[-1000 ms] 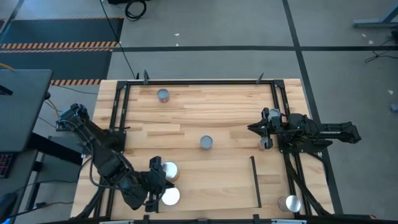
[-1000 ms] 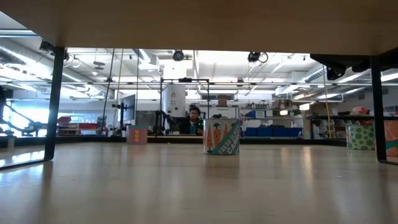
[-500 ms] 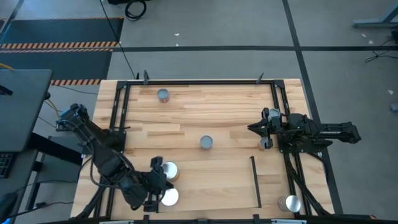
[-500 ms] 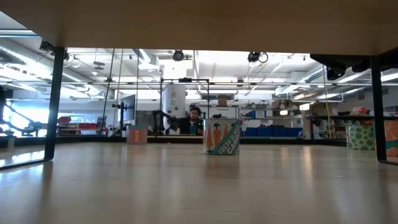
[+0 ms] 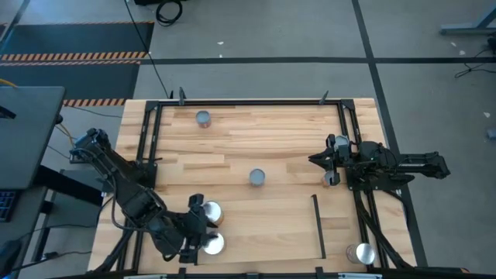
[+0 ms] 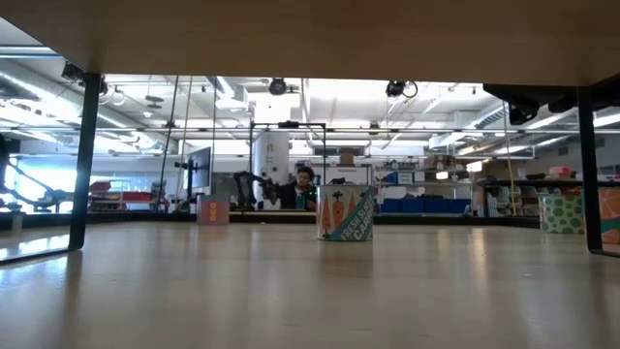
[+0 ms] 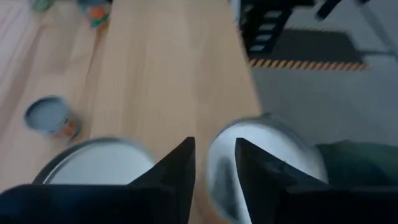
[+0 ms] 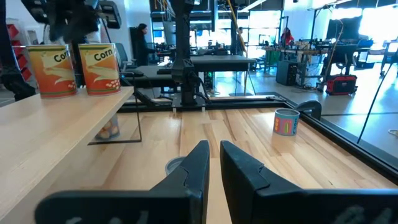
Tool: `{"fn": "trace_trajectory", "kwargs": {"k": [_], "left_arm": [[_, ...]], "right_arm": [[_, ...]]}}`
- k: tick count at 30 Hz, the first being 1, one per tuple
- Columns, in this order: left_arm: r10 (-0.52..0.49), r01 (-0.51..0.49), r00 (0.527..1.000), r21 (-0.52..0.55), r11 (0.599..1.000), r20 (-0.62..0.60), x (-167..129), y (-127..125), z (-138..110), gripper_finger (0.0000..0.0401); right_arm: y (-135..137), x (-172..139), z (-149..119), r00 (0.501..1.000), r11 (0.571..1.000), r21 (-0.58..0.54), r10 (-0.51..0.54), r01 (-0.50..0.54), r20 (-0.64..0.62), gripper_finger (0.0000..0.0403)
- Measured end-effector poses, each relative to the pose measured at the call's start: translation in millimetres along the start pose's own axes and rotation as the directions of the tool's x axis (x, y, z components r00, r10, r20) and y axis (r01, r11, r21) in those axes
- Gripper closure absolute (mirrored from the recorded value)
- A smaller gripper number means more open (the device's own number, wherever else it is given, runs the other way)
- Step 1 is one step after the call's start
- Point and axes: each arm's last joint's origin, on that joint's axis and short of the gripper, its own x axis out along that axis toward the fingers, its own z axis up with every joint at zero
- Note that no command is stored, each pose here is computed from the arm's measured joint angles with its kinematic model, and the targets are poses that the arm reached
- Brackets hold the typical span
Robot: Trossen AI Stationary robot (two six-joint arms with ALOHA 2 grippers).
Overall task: Pick and place cans onto a shelf
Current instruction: Put the canned corn on the shelf aligned with the other canned corn
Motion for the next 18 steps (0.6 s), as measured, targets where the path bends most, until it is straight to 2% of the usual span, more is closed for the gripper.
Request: {"fn": "trace_trajectory", "kwargs": {"k": [3,5,8,10,13,18], "left_arm": [[-0.042,0.040,0.997,0.025,0.999,0.069,-11.6,1.1,9.4,0.0280],[-0.059,0.048,0.984,0.068,0.997,0.167,-22.0,2.2,20.1,0.0280],[-0.045,-0.004,0.937,0.141,0.990,0.346,-31.0,3.6,40.2,0.0280],[-0.060,-0.026,0.907,0.198,0.980,0.417,-30.3,5.7,50.9,0.0280],[-0.063,-0.027,0.885,0.187,0.982,0.462,-16.6,19.4,65.3,0.0280],[0.048,-0.119,0.922,0.162,0.980,0.384,20.7,56.2,72.0,0.0280]], "right_arm": [[0.0,0.0,-0.1,1.000,1.000,0.000,0.000,0.000,0.000,0.0356],[0.0,0.0,0.0,1.000,1.000,0.000,0.000,0.000,0.000,0.0356],[0.0,0.0,-0.1,1.000,1.000,0.000,0.000,0.000,0.000,0.0356],[0.0,0.0,-0.1,1.000,1.000,0.000,0.000,0.000,0.000,0.0356],[0.0,0.0,-0.1,1.000,1.000,0.000,0.000,0.000,0.000,0.0356],[0.0,0.0,0.0,1.000,1.000,0.000,0.001,-0.001,0.000,0.0356]]}}
